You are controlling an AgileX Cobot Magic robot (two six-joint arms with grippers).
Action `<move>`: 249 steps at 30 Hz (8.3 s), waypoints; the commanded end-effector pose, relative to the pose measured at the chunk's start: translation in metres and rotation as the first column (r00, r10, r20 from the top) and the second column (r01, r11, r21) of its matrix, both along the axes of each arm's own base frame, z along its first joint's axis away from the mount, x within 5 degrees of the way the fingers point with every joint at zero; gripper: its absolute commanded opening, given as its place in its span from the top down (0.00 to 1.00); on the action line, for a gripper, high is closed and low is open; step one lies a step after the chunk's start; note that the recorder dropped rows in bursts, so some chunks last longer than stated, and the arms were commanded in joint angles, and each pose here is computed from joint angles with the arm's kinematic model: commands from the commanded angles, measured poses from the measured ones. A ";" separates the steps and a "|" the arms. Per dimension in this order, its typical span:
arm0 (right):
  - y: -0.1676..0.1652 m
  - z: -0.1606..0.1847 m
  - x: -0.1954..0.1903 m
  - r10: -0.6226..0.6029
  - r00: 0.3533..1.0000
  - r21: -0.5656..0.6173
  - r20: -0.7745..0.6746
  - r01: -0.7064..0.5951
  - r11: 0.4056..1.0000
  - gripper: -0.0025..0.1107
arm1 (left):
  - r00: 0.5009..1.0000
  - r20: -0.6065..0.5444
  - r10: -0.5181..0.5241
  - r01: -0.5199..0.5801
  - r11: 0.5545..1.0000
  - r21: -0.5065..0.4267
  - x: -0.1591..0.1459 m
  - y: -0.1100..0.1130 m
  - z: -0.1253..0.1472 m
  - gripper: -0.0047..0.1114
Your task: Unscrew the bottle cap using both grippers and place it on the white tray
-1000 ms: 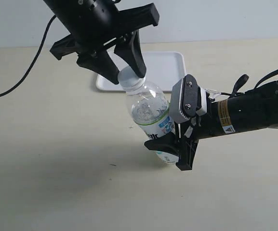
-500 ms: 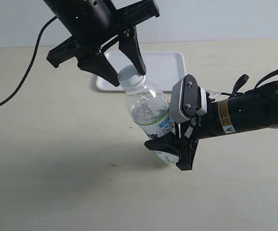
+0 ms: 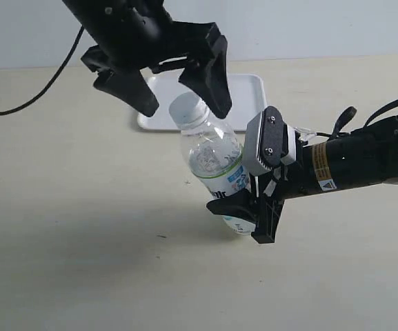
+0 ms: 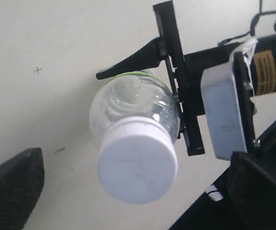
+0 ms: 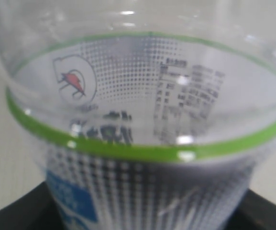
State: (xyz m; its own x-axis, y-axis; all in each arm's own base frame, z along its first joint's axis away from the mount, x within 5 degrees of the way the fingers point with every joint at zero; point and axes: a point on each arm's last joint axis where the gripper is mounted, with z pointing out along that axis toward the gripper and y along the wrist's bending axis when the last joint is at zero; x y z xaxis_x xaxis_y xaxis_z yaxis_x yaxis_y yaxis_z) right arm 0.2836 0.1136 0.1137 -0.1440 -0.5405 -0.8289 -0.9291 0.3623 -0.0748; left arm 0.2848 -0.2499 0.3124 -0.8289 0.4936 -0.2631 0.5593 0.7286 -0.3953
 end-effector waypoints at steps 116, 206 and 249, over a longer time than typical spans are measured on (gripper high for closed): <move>0.001 0.003 0.001 -0.011 1.000 0.020 -0.002 0.011 1.000 0.98 | 0.953 0.180 -0.244 0.248 0.969 0.000 0.004 -0.003 0.000 0.96; -0.008 -0.013 -0.003 -0.303 0.936 0.291 0.179 0.244 0.925 0.98 | 0.920 0.283 0.269 -0.298 0.953 0.062 0.207 0.004 -0.168 0.96; -0.009 -0.015 -0.003 -0.300 0.938 0.275 0.173 0.246 0.929 0.98 | 0.940 0.324 0.108 -0.151 0.982 0.110 0.202 0.004 -0.155 0.48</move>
State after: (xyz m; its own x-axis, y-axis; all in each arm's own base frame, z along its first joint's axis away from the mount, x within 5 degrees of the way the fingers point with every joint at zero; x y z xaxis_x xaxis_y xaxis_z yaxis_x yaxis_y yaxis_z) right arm 0.2798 0.1044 0.0958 -0.0893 -0.2954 -0.9512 -0.7658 0.6311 -0.1241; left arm 0.4867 -0.2496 0.1338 -0.7841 0.4467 -0.4308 0.5374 0.8360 -0.1112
